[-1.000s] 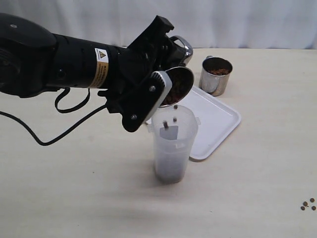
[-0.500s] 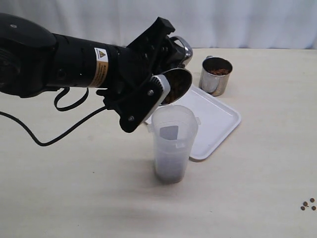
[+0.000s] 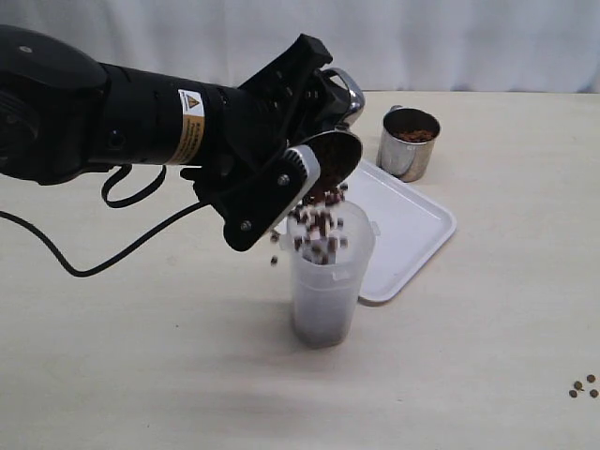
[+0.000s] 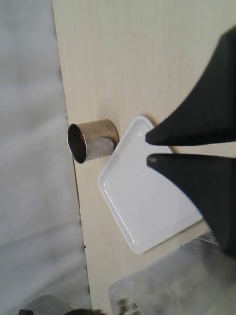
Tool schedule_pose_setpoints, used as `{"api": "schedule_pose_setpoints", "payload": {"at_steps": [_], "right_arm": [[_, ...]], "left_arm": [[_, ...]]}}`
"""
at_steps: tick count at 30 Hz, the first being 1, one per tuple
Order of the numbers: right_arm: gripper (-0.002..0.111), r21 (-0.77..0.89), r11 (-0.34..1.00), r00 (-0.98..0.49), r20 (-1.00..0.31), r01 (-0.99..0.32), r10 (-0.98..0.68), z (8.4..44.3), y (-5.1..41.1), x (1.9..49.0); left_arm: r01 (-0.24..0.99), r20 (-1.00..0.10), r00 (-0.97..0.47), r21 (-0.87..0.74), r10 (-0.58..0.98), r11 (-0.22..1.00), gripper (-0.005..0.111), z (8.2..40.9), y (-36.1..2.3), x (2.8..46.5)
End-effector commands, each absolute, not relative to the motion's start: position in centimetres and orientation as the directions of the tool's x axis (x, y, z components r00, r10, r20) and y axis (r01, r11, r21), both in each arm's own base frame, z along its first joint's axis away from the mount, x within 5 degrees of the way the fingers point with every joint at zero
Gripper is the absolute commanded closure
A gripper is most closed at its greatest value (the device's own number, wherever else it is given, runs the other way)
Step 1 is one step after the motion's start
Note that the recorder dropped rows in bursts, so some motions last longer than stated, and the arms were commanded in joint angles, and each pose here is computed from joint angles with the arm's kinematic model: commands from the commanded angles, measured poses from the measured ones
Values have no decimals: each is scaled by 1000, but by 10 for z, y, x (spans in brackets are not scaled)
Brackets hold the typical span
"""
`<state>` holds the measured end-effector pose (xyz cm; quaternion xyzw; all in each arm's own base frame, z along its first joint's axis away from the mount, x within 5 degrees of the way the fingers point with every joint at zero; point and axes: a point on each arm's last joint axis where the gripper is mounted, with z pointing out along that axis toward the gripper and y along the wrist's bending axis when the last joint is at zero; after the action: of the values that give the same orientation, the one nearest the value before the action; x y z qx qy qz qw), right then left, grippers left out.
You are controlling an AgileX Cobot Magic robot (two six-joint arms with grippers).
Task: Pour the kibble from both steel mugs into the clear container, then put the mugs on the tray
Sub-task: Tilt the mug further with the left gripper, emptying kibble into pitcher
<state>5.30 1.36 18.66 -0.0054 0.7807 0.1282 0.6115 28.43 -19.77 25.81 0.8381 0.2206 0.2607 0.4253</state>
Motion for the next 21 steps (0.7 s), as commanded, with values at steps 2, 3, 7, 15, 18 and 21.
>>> {"api": "schedule_pose_setpoints", "payload": {"at_steps": [2, 3, 7, 15, 18, 21], "right_arm": [[103, 189, 967, -242, -959, -168, 146, 186, 14, 54], [103, 189, 967, -242, -959, -168, 146, 186, 14, 54], [103, 189, 967, -242, -959, -168, 146, 186, 14, 54], [103, 189, 967, -242, -959, -168, 146, 186, 14, 54], [103, 189, 967, -242, -959, -168, 146, 186, 14, 54], [103, 189, 967, -242, -959, -168, 146, 186, 14, 54]], "left_arm": [[136, 262, 755, 835, 601, -534, 107, 264, -199, 284], [136, 262, 754, 835, 602, -534, 107, 264, -199, 285], [134, 264, 755, 834, 600, -535, 107, 264, -199, 285], [111, 289, 758, 826, 585, -553, 107, 264, -199, 285], [107, 294, 758, 824, 582, -556, 107, 264, -199, 285], [107, 294, 758, 824, 582, -556, 107, 264, -199, 285]]}}
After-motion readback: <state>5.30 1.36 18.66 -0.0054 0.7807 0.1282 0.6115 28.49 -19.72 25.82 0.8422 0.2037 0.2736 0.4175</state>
